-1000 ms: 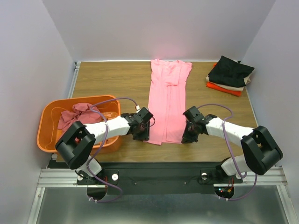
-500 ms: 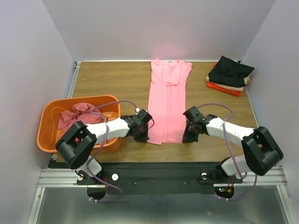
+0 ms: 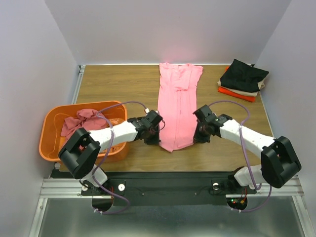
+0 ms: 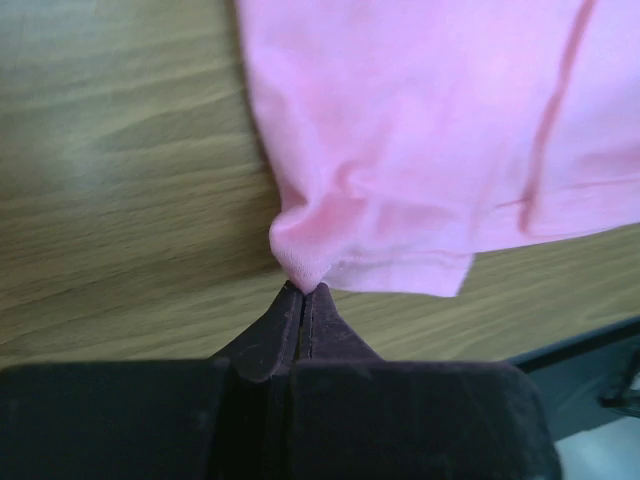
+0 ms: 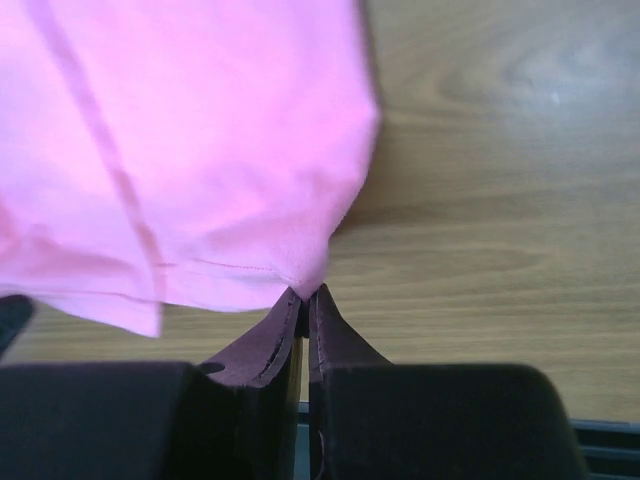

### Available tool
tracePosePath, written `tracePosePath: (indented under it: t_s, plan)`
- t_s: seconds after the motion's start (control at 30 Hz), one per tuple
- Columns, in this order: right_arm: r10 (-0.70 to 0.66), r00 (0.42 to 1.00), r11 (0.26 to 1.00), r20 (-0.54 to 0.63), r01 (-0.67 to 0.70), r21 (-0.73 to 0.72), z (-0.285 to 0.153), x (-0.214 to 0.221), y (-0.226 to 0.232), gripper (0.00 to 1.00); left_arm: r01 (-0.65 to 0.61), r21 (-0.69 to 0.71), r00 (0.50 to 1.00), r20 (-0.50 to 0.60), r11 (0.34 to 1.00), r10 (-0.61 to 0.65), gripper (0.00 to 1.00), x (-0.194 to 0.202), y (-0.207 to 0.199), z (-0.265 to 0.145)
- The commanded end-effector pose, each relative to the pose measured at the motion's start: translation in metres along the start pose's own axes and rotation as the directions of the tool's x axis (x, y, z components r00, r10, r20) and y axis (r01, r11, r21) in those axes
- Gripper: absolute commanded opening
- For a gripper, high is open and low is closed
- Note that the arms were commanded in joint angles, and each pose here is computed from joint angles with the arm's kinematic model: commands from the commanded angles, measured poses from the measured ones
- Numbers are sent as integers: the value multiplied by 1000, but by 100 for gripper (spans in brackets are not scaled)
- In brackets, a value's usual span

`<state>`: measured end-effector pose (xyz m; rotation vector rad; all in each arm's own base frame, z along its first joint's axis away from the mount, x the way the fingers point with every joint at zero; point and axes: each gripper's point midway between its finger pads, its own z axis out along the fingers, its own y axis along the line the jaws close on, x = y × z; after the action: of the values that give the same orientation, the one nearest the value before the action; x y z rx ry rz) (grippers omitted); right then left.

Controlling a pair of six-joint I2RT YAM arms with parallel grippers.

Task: Fold and stack the t-shirts
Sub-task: Fold the tshirt

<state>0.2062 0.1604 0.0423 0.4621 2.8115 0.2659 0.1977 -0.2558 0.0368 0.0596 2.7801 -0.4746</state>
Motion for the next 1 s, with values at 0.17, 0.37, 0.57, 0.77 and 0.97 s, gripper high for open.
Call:
tracePosePath:
  t_s: [0.17,0.37,0.57,0.77,0.97]
  plan:
    - [-81,984,997,160,79,14,-18,-69,41,0,32,108,986,160,994,-49,0,-90,-31,-36]
    - [-92,974,995,207,83,51,-13,-112,47,0,5,129,987,159,992,-26,0,-127,-38,-25]
    - [-83,969,995,234,67,75,-6,-164,43,0,-6,101,987,161,995,-10,0,-170,-40,-11]
    - [-96,964,994,249,80,75,14,-219,53,0,6,96,983,182,995,-24,0,-221,-33,-1]
    - [-87,961,996,262,75,53,33,-260,62,0,17,125,976,212,992,-44,0,-263,-35,0]
